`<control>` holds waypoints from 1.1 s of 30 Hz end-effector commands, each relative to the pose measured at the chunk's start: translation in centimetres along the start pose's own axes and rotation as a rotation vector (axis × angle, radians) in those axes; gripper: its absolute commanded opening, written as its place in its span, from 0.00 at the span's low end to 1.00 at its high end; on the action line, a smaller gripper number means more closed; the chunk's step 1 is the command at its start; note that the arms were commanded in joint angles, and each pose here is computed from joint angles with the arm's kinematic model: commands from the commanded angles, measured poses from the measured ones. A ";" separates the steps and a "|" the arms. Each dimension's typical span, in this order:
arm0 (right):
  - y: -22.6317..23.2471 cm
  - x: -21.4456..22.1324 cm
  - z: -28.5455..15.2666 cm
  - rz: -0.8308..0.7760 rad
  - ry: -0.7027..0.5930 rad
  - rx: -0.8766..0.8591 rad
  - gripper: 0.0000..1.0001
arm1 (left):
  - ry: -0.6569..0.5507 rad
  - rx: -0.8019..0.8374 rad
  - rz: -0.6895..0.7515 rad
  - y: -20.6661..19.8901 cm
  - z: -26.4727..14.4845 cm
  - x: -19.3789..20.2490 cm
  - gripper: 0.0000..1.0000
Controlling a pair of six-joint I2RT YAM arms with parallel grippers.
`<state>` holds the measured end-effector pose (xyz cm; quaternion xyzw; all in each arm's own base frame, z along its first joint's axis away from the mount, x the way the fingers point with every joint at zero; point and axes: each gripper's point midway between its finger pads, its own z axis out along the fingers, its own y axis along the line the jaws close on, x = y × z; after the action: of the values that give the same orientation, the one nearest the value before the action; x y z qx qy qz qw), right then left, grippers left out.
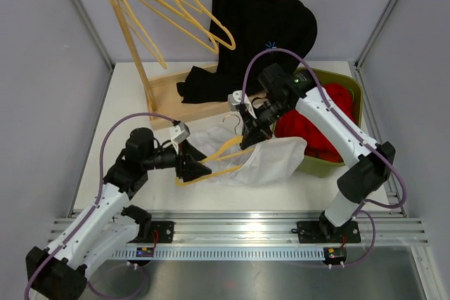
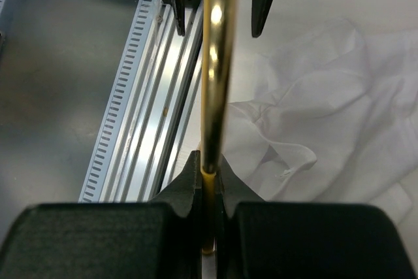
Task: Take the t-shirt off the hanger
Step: Remove the tshirt from the hanger
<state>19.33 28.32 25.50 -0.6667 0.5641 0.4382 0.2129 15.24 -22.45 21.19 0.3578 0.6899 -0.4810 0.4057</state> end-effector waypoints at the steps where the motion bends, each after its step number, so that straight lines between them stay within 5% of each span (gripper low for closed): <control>1: 0.6 -2.4 -0.4 -0.044 -0.060 -0.036 0.00 | -0.035 0.020 0.072 -0.9 0.0 -2.2 0.61; 3: 0.4 -2.8 -0.4 -0.042 -0.061 -0.045 0.00 | -0.033 0.017 0.088 -0.9 0.0 -2.5 0.57; 9: -0.1 -3.2 0.2 -0.041 -0.057 -0.060 0.00 | -0.032 -0.032 0.126 -0.7 -0.6 -3.2 0.00; 14: -0.4 -2.6 0.4 -0.034 -0.036 -0.048 0.03 | -0.032 -0.118 0.186 -0.3 -1.9 -3.3 0.00; 17: -0.8 -2.2 0.4 -0.020 -0.018 -0.024 0.14 | -0.048 -0.178 0.197 0.0 -2.7 -3.7 0.00; 22: -2.5 -1.8 0.3 0.024 -0.005 0.082 0.59 | -0.061 -0.297 0.180 0.5 -4.3 -4.2 0.00; 33: -8.4 3.5 -5.5 0.123 -0.003 0.354 0.64 | -0.172 -0.353 0.240 -4.6 -9.4 -8.2 0.00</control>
<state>26.53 26.75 23.14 -0.5968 0.6600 0.3775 0.2565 12.79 -16.80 26.61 0.3259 0.7220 -0.3515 0.4988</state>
